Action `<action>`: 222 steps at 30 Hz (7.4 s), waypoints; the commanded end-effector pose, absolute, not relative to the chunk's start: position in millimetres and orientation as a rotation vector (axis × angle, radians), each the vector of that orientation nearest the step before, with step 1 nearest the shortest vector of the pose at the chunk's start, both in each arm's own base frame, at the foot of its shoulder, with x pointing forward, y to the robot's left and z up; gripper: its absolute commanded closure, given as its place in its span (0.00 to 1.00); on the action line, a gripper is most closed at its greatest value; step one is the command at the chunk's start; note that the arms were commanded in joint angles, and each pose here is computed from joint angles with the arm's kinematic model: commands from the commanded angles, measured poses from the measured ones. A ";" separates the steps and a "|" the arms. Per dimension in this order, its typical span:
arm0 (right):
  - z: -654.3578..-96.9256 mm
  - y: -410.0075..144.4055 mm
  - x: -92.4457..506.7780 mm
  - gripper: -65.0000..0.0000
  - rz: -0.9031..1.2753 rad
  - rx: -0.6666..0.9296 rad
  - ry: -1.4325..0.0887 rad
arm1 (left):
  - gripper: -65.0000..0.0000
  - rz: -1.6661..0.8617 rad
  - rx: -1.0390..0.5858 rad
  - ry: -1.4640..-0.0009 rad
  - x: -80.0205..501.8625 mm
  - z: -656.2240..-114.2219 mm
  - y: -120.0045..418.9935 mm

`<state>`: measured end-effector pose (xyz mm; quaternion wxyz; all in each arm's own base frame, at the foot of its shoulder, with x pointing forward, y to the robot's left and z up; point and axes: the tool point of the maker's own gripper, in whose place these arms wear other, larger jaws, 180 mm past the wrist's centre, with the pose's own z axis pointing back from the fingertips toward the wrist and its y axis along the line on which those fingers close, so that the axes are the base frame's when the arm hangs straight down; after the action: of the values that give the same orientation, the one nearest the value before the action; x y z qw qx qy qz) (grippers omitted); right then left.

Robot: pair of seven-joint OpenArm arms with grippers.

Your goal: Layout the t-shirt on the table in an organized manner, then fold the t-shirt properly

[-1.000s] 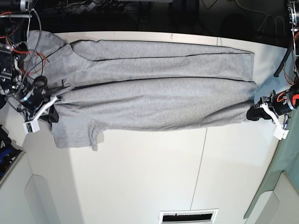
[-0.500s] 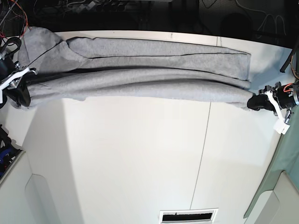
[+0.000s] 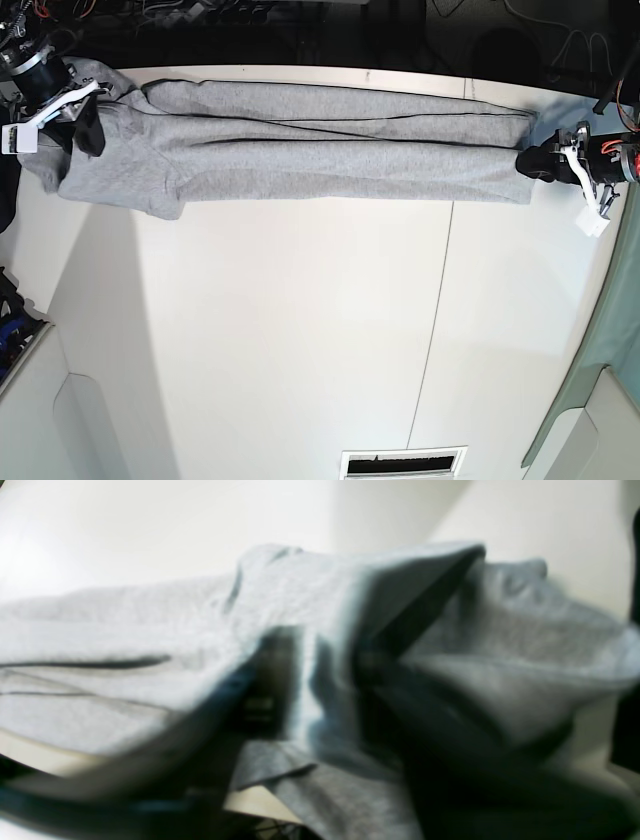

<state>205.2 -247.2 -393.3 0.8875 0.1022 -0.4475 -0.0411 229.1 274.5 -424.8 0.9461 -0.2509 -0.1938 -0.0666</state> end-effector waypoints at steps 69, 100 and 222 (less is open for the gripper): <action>-420.2 -241.6 256.1 1.00 -0.302 0.389 -0.969 | 1.00 0.028 -0.461 -0.736 279.3 -417.7 258.5; -393.3 -253.4 275.7 0.51 -0.258 0.476 -0.863 | 0.42 -0.461 -0.388 -0.770 288.1 -394.5 53.3; -434.6 -91.9 289.2 1.00 0.130 0.569 -0.778 | 1.00 -0.456 -0.528 -0.619 366.0 -434.9 18.9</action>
<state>276.6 -89.6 -448.7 0.8957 0.2694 -0.3482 0.0622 352.2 23.8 -451.7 0.9048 -0.2469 -0.2735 -0.2134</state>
